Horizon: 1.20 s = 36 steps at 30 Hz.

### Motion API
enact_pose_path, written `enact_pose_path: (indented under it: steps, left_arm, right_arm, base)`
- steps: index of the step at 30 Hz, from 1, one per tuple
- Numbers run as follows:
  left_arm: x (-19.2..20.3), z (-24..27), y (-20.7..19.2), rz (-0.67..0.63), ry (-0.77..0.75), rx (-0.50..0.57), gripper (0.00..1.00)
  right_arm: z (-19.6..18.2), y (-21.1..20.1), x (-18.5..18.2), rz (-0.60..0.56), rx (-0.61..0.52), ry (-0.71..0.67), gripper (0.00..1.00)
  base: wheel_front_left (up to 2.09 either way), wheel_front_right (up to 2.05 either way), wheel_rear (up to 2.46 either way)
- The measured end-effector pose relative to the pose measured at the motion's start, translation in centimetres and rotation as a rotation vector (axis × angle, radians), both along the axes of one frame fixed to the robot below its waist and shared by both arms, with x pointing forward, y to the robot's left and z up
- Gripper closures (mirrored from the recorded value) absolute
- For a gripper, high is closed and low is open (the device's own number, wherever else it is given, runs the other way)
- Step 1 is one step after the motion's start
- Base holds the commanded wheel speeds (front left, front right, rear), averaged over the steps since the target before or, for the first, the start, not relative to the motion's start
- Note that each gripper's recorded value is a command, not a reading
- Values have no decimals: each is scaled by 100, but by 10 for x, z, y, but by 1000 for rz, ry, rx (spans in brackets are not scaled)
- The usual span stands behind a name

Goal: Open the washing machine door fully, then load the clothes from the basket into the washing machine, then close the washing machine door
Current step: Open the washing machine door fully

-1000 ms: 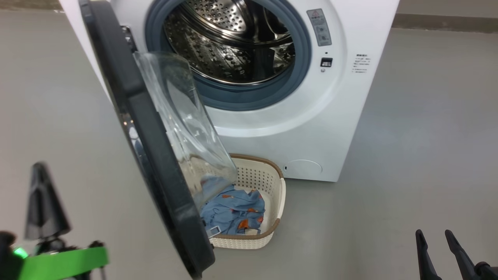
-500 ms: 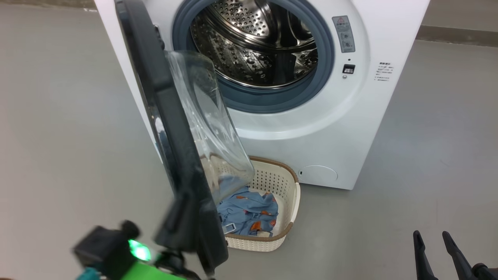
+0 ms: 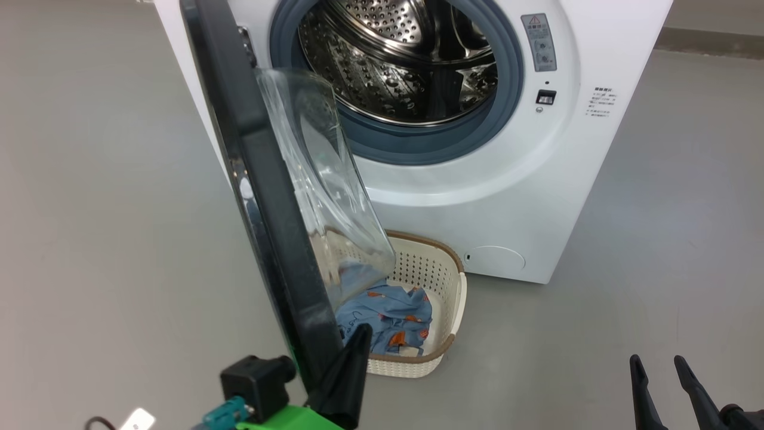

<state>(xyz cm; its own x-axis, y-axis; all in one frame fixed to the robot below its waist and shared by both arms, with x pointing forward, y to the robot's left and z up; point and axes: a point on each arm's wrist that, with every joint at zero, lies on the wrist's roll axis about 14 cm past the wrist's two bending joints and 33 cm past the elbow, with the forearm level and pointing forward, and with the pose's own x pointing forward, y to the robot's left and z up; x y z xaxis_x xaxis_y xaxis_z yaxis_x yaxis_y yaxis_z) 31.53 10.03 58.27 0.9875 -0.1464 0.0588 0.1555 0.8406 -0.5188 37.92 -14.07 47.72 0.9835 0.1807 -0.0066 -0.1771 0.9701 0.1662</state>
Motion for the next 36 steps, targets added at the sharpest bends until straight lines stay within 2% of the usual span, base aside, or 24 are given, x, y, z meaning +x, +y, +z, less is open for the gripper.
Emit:
enact_pose_path:
  steps: [5, 13, 27, 36]
  left_arm:
    - [5, -16, -11, -19, 41, 2, 100]
    - [14, -31, -4, 33, 73, 18, 100]
    - [6, -40, 24, 153, 98, 43, 100]
    - [-5, -43, 65, 309, 116, 62, 100]
  right_arm:
    - [-6, 0, 1, 1, 0, 17, 0]
    - [-12, 3, 5, 8, 0, 34, 0]
    - [-18, 33, 17, 102, -3, 47, 0]
    - [-20, 63, 25, 191, -5, 51, 0]
  base:
    - [0, 0, 0]
    - [0, 0, 0]
    - [0, 0, 0]
    - [0, 0, 0]
